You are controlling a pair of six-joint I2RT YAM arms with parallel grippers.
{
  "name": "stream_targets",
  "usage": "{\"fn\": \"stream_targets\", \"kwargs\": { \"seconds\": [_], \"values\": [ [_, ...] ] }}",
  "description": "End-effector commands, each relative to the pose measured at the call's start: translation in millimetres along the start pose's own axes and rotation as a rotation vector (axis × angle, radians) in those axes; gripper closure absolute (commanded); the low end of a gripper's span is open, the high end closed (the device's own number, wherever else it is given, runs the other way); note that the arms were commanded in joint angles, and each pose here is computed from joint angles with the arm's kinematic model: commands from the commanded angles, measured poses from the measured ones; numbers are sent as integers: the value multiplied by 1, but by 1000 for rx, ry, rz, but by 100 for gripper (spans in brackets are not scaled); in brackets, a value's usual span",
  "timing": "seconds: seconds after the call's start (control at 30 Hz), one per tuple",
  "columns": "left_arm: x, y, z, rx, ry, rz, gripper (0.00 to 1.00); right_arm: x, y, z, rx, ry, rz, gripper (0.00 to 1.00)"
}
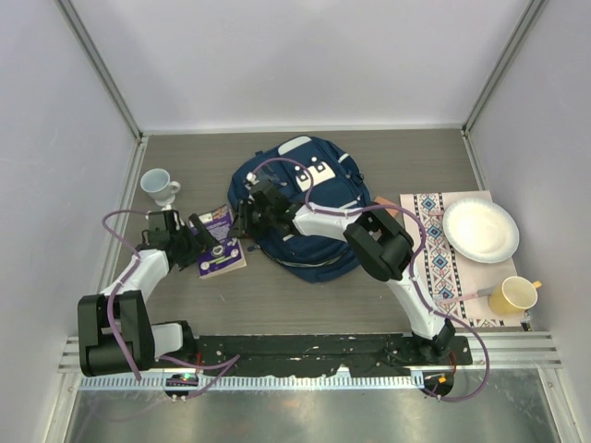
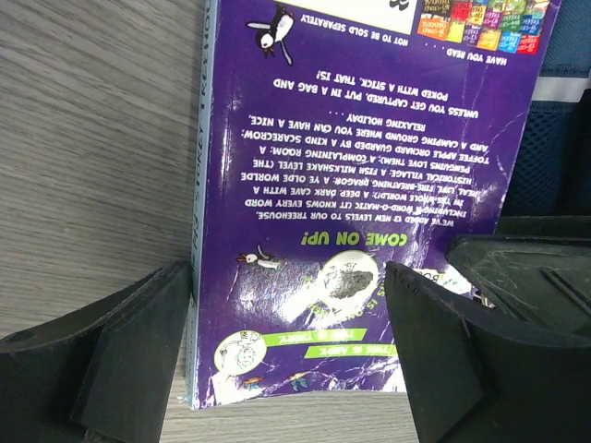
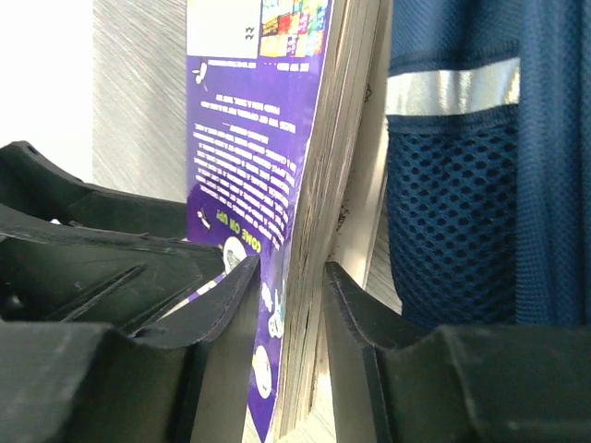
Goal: Pack the student bag
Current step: Pick up the book from the center of the board.
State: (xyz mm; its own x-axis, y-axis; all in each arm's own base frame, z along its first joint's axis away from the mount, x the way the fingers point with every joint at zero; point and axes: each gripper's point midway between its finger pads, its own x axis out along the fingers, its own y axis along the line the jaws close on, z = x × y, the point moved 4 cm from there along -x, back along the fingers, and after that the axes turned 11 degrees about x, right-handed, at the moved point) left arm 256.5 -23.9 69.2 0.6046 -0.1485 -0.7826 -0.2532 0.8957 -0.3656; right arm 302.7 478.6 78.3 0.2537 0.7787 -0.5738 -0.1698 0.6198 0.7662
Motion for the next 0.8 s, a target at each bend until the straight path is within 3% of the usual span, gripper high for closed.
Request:
{"fn": "stream_targets", "kwargs": {
  "seconds": [0.0,0.27,0.37,0.5,0.6,0.77],
  "values": [
    [-2,-25,3,-9,-16,-163,13,-10,57,-14,8,72,234,61],
    [-1,-26,3,-13,-19,-175,14,-3,41,-18,24,81,167,62],
    [-2,-25,3,-18,-26,-162,14,-2,31,-17,13,63,108,71],
    [-8,-18,5,-24,-51,-98,12,-3,23,-14,-3,31,62,97],
    [-21,-16,10,-22,-91,-65,9,-9,26,-9,-2,22,68,99],
    [-66,-21,38,8,-275,-20,0,-30,45,2,31,19,225,99]
  ]
}}
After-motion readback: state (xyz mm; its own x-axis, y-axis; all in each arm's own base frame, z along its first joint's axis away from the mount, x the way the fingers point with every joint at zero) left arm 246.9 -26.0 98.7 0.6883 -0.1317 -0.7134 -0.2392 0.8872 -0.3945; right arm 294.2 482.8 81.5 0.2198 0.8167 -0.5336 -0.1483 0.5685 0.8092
